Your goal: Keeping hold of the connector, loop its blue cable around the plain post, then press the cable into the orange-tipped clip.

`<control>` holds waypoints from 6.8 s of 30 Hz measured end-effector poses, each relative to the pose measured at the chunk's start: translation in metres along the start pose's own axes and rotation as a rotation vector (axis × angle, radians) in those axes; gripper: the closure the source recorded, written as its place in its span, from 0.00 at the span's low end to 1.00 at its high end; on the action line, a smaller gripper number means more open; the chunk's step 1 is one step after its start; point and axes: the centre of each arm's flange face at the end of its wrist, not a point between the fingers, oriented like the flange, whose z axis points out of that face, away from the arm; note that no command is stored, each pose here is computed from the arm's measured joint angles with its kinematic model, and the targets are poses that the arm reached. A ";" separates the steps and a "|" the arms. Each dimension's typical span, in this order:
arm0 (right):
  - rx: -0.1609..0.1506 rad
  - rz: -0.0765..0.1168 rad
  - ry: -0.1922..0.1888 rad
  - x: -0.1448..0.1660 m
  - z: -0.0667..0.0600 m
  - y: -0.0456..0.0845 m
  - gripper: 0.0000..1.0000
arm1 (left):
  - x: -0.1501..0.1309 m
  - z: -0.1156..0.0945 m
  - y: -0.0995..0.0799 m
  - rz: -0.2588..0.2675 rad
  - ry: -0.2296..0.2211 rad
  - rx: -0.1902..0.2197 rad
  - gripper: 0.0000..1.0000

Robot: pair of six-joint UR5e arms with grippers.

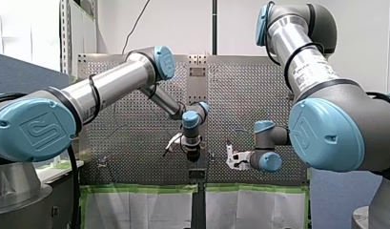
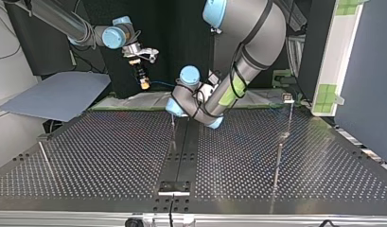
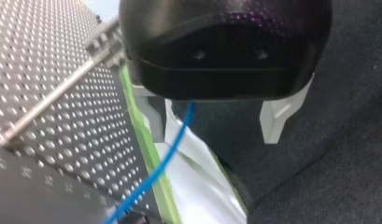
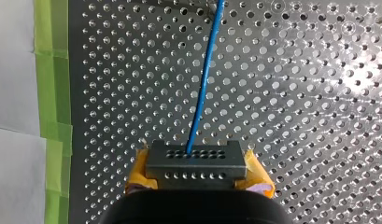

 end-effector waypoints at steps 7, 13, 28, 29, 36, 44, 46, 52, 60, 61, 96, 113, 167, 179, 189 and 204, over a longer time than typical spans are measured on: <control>0.000 0.000 -0.003 0.000 0.000 0.000 1.00 | 0.026 0.041 -0.002 -0.001 -0.002 -0.029 0.00; 0.000 -0.001 -0.002 0.000 0.000 0.000 1.00 | 0.057 0.066 0.003 -0.002 0.030 -0.065 0.00; -0.003 0.001 -0.008 -0.001 0.000 0.001 1.00 | 0.074 0.075 0.007 -0.018 0.034 -0.084 0.00; -0.002 0.001 -0.008 -0.001 -0.001 0.001 1.00 | 0.075 0.075 0.007 -0.019 0.034 -0.083 0.00; -0.001 0.001 -0.007 -0.001 0.000 0.000 1.00 | 0.080 0.078 0.008 -0.036 0.023 -0.090 0.00; 0.000 0.001 -0.006 0.000 0.000 0.000 1.00 | 0.081 0.078 0.005 -0.069 0.009 -0.106 0.28; 0.000 0.001 -0.005 0.000 0.000 0.000 1.00 | 0.082 0.078 0.005 -0.071 0.007 -0.109 0.42; 0.000 0.001 -0.004 0.000 0.000 0.000 1.00 | 0.088 0.080 0.006 -0.072 0.000 -0.122 0.89; 0.001 0.001 -0.004 0.000 0.000 0.000 1.00 | 0.094 0.084 0.008 -0.079 -0.016 -0.132 1.00; 0.001 0.001 -0.005 0.000 0.000 0.000 1.00 | 0.094 0.084 0.008 -0.078 -0.016 -0.135 1.00; -0.034 0.020 -0.015 -0.001 0.001 0.018 1.00 | 0.110 0.040 -0.005 -0.158 -0.235 -0.251 1.00; -0.057 0.032 -0.009 0.000 0.003 0.032 1.00 | 0.103 0.018 -0.037 -0.213 -0.408 -0.268 1.00; -0.128 0.047 -0.011 0.015 0.022 0.085 1.00 | 0.062 -0.016 -0.053 -0.309 -0.696 -0.124 1.00; -0.121 0.045 -0.021 0.014 0.022 0.081 1.00 | 0.092 -0.014 -0.059 -0.279 -0.664 -0.125 1.00; -0.119 0.045 -0.039 -0.003 0.021 0.078 1.00 | 0.089 -0.008 -0.058 -0.278 -0.678 -0.077 1.00; -0.098 0.054 -0.016 -0.006 0.023 0.079 1.00 | 0.080 0.013 -0.042 -0.303 -0.676 -0.049 1.00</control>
